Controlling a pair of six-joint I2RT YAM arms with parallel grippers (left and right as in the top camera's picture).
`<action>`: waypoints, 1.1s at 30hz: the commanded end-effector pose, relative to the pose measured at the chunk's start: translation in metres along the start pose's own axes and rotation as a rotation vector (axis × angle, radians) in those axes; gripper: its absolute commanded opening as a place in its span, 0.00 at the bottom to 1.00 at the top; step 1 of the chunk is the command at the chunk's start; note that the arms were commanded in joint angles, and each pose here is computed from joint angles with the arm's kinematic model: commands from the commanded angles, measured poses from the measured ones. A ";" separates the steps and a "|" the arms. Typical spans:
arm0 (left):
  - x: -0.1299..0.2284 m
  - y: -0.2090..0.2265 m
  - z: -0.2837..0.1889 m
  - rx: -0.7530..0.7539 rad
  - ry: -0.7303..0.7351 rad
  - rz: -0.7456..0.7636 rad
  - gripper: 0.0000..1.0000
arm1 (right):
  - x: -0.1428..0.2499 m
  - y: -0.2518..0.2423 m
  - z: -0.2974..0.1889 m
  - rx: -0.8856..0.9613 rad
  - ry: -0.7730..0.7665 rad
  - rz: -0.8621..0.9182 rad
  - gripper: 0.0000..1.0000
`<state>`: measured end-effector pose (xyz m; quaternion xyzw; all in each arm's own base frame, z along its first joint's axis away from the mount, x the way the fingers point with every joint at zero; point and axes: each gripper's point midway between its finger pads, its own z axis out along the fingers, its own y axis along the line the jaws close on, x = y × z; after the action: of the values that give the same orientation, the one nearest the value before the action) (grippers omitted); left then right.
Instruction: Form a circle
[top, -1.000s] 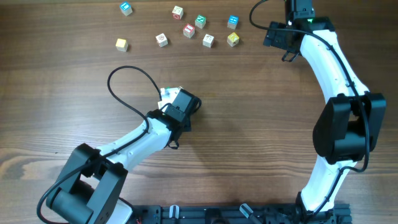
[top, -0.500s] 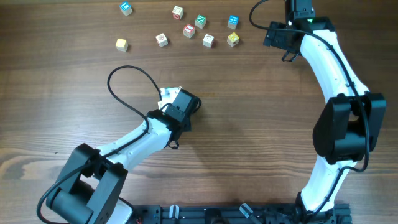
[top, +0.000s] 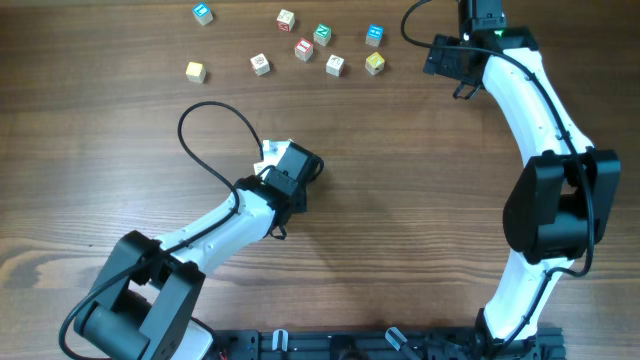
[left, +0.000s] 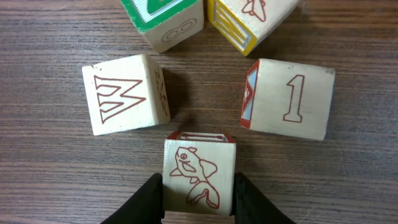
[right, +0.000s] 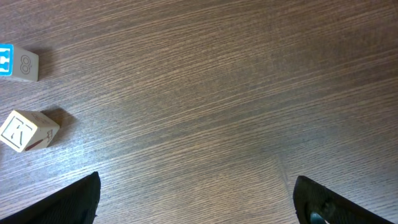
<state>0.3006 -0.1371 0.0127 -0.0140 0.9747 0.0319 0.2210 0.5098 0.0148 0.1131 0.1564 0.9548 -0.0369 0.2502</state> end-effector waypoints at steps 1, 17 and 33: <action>0.007 -0.001 0.003 0.009 0.029 0.040 0.34 | -0.009 -0.001 -0.008 0.009 -0.032 0.000 1.00; 0.006 -0.003 0.008 0.011 0.025 0.031 0.34 | -0.009 -0.001 -0.008 0.009 -0.032 0.000 1.00; 0.003 -0.003 0.005 0.016 0.016 0.006 0.66 | -0.009 -0.001 -0.008 0.009 -0.032 0.000 1.00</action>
<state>0.3002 -0.1404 0.0063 -0.0071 0.9765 0.0272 0.2135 0.5098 0.0148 0.1131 0.1564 0.9548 -0.0369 0.2502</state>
